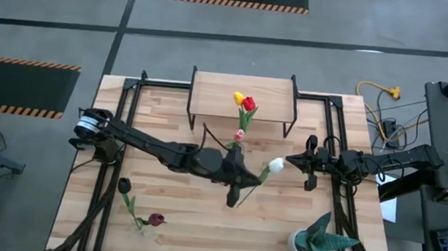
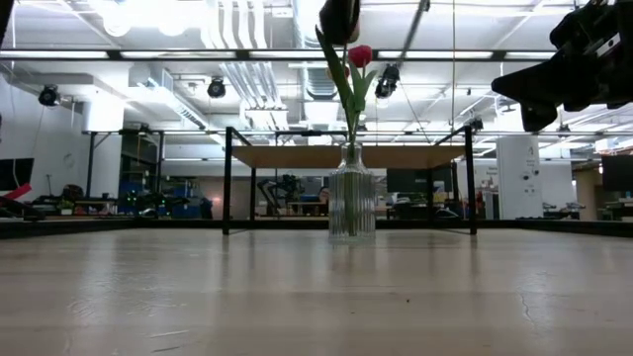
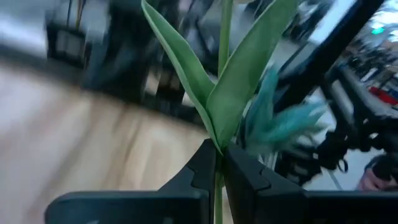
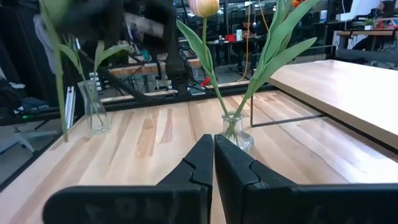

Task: Pick and place flowers into a vace then onto a shelf
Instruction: Put the black tulip into the bottom transparent vase

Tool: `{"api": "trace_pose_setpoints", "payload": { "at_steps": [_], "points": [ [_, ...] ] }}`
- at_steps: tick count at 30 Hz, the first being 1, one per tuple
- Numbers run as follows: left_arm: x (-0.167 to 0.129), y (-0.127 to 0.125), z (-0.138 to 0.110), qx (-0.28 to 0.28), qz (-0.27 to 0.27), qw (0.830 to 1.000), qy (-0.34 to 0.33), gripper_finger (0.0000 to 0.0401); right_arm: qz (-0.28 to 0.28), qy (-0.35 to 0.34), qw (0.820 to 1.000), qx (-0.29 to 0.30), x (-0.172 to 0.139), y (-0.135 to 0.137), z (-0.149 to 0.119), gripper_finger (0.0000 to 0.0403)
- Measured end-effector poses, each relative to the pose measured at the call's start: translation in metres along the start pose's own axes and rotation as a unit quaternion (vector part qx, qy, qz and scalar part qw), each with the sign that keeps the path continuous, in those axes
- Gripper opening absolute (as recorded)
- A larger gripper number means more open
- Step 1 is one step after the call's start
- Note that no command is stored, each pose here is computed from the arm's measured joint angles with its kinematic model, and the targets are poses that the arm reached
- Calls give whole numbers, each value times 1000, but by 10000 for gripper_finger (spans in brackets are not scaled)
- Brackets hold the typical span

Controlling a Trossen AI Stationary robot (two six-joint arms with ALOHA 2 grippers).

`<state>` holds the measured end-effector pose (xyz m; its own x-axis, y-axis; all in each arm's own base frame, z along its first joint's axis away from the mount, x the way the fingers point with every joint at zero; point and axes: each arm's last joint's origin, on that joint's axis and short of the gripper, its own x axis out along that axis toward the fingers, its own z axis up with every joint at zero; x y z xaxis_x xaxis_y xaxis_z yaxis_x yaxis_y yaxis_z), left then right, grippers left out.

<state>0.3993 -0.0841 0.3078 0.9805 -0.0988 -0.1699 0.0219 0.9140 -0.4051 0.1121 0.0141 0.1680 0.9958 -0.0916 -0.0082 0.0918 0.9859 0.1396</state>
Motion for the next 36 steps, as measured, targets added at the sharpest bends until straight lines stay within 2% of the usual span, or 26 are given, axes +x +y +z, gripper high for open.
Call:
{"api": "trace_pose_setpoints", "payload": {
  "at_steps": [3, 6, 9, 13, 17, 23, 26, 28, 31, 36],
  "points": [
    [-1, -3, 9, 53, -16, 998, -42, 6, 0, 0, 1000, 6, 0, 0, 0, 8],
    [-8, -6, 16, 121, -19, 991, -52, 6, 0, 0, 1000, 8, 0, 0, 0, 8],
    [-21, -11, 31, 185, -21, 979, -77, 6, 0, 0, 1000, 8, 0, 0, 0, 9],
    [-35, -5, 47, 246, -5, 964, -101, 6, 0, 0, 1000, 7, 0, 0, 0, 9],
    [-48, 7, 49, 258, 11, 961, -98, 6, 0, 1, 1000, 7, 0, 0, 0, 8],
    [-82, 13, 27, 262, 4, 961, -83, 6, 0, 1, 1000, 7, 0, 0, 0, 8],
    [-105, 18, 20, 273, -4, 952, -141, 6, 0, 1, 1000, 7, 0, 0, 0, 9],
    [-121, 23, 16, 287, -3, 938, -194, 6, 0, 1, 1000, 7, 0, 0, 0, 9],
    [-143, 35, 4, 312, 20, 920, -235, 6, -1, 0, 1000, 10, 0, 0, 0, 9],
    [-167, 58, -15, 297, 80, 915, -261, 6, -1, 0, 1000, 28, 0, 0, 0, 9]
  ]
}}
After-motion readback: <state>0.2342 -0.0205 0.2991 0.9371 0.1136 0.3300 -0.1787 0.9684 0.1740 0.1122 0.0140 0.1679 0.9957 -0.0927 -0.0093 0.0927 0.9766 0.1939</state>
